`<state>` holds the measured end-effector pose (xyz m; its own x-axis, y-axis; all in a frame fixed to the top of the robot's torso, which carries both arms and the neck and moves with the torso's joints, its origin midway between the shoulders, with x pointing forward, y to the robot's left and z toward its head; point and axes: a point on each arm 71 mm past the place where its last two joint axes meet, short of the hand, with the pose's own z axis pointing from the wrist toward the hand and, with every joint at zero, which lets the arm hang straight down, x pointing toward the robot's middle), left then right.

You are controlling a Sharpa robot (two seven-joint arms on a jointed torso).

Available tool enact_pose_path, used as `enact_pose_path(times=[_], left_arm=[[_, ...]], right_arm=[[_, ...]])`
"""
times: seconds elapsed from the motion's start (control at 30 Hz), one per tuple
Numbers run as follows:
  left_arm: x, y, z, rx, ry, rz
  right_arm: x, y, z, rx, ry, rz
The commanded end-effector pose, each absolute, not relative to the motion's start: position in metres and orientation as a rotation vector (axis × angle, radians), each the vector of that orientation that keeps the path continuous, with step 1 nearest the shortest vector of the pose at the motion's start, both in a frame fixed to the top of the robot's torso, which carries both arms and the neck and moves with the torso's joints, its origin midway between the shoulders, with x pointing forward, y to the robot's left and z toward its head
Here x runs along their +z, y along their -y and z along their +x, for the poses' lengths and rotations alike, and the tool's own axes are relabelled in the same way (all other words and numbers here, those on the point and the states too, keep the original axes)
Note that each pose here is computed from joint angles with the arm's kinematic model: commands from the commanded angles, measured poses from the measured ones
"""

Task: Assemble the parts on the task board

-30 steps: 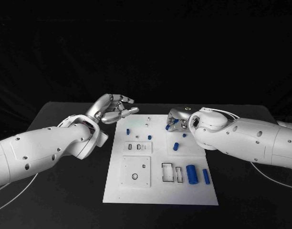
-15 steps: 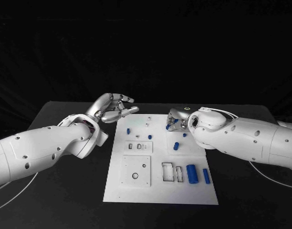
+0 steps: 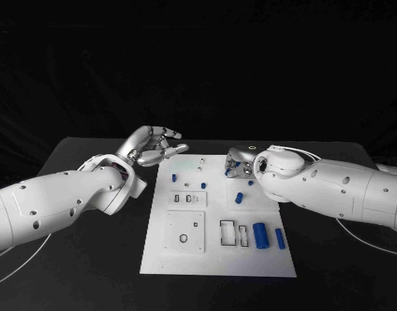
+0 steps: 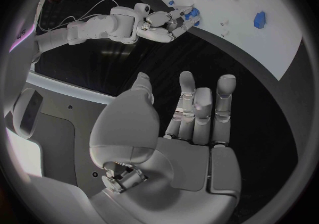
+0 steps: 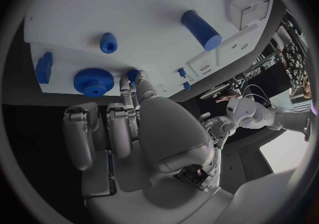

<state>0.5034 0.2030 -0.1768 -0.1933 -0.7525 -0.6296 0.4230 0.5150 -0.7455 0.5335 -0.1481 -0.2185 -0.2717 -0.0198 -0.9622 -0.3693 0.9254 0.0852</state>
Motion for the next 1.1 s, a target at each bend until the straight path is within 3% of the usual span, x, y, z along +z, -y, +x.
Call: enact_pose_path(times=[0.03, 0.3, 0.57, 1.1], left_arm=[[-0.175, -0.201, 0.503, -1.100, -1.400, -0.300], [-0.175, -0.201, 0.503, -1.100, -1.402, -0.299], [-0.175, -0.200, 0.503, -1.104, -1.402, -0.298], [-0.175, -0.200, 0.503, -1.104, -1.397, -0.297]], right_arm=[[-0.221, 0.148, 0.533, 0.317, -1.845, -0.311], [-0.221, 0.147, 0.533, 0.315, -1.833, -0.313], [-0.214, 0.148, 0.531, 0.393, -1.748, -0.265], [-0.179, 0.136, 0.527, 0.575, -1.503, -0.233]])
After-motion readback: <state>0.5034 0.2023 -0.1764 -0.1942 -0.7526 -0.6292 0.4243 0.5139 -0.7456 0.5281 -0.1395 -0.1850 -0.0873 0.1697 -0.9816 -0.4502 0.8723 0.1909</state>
